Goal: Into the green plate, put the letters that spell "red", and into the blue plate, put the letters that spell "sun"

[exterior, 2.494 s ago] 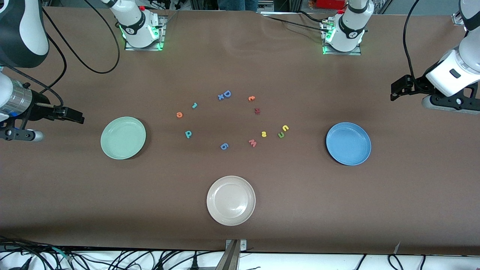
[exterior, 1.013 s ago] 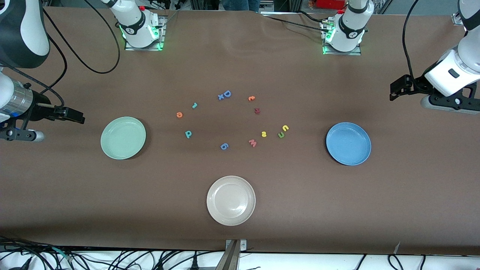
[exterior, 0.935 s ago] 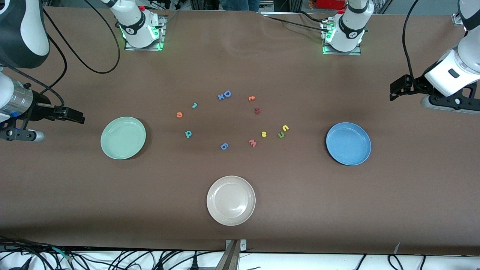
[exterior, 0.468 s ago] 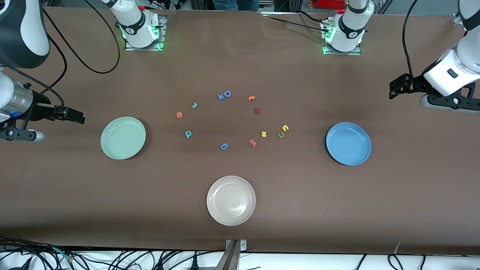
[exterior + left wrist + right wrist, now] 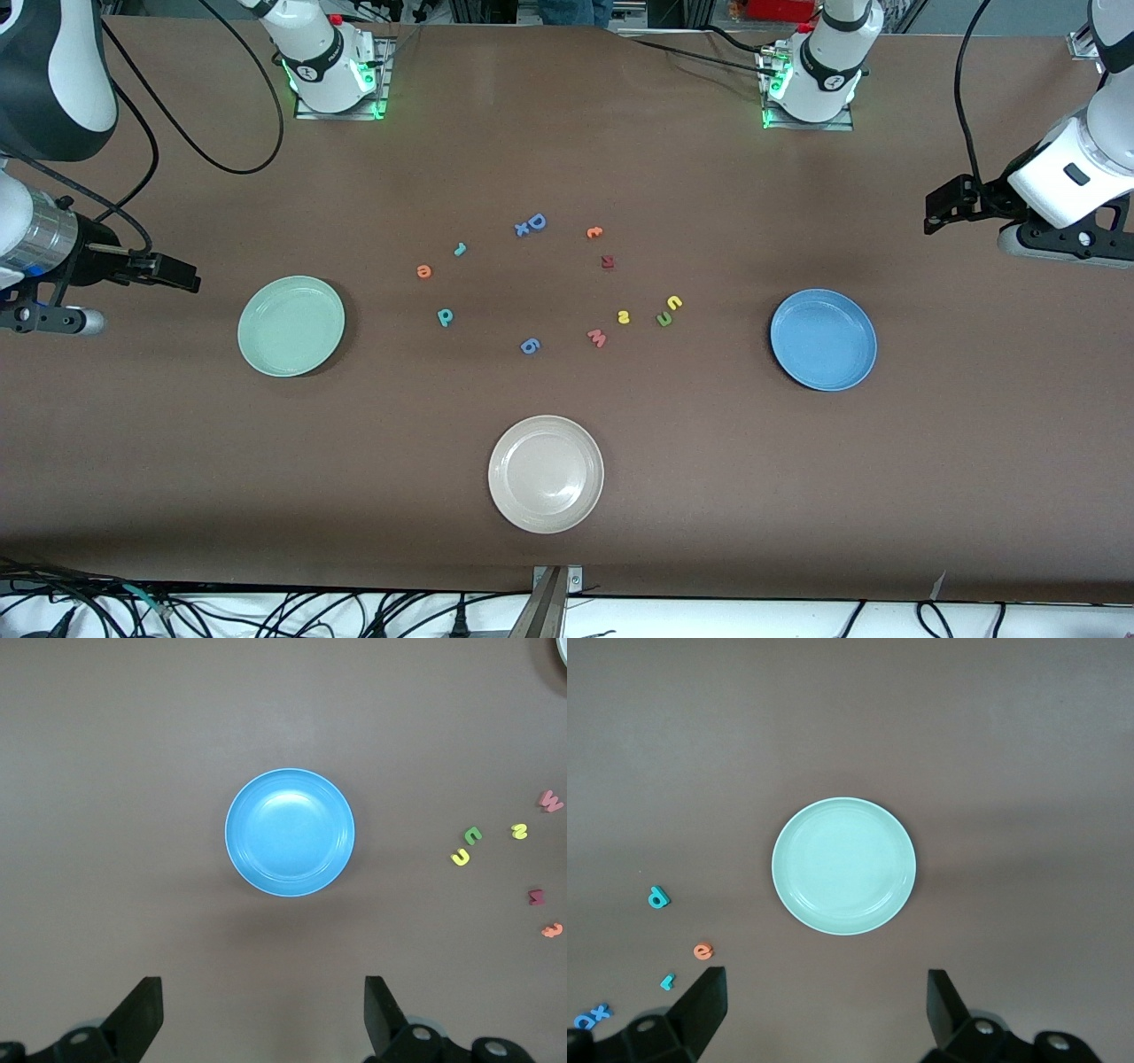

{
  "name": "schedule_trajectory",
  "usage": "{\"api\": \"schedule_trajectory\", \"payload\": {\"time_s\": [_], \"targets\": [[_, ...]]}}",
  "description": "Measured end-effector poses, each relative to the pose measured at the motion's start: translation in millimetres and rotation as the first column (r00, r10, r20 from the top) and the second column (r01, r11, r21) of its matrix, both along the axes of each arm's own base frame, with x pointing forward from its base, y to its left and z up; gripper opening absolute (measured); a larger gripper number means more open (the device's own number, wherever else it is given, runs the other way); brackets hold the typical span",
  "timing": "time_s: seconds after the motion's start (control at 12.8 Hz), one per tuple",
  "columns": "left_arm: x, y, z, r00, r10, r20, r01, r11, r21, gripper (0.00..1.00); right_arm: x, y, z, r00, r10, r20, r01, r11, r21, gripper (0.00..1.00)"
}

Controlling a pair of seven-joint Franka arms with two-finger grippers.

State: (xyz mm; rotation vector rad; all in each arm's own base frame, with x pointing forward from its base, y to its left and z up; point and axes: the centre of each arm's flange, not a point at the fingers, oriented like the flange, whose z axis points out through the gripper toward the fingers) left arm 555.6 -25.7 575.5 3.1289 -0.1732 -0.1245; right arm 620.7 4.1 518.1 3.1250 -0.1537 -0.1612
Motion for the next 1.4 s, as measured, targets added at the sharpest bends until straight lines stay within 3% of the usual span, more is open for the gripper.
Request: {"api": "schedule_trajectory", "payload": {"time_s": [0.62, 0.78, 0.94, 1.09, 1.4], "targets": [[2.1, -7.8, 14.7, 1.000, -0.006, 0.012, 0.006, 1.000, -0.001, 1.00, 0.7, -0.1, -2.3, 1.000, 0.000, -0.004, 0.000, 1.000, 0.000, 1.00], [-1.1, -9.0, 16.9, 1.000, -0.009, -0.011, 0.009, 1.000, 0.000, 1.00, 0.7, -0.1, -3.1, 1.000, 0.000, -0.005, 0.000, 1.000, 0.000, 1.00], [-6.9, -10.3, 25.7, 0.999, -0.012, -0.043, 0.012, 1.000, 0.002, 1.00, -0.2, 0.6, -9.0, 0.999, 0.005, 0.042, -0.005, 1.000, 0.000, 1.00], [-9.0, -10.4, 35.0, 0.999, -0.013, -0.045, 0.013, 1.000, 0.002, 1.00, -17.4, 2.0, -23.4, 0.997, 0.019, 0.081, -0.019, 1.000, -0.004, 1.00], [-9.6, -14.5, 37.6, 0.999, -0.021, -0.044, 0.021, 1.000, 0.002, 1.00, -39.6, 2.5, -19.2, 0.998, 0.023, 0.051, -0.023, 1.000, -0.008, 1.00]]}}
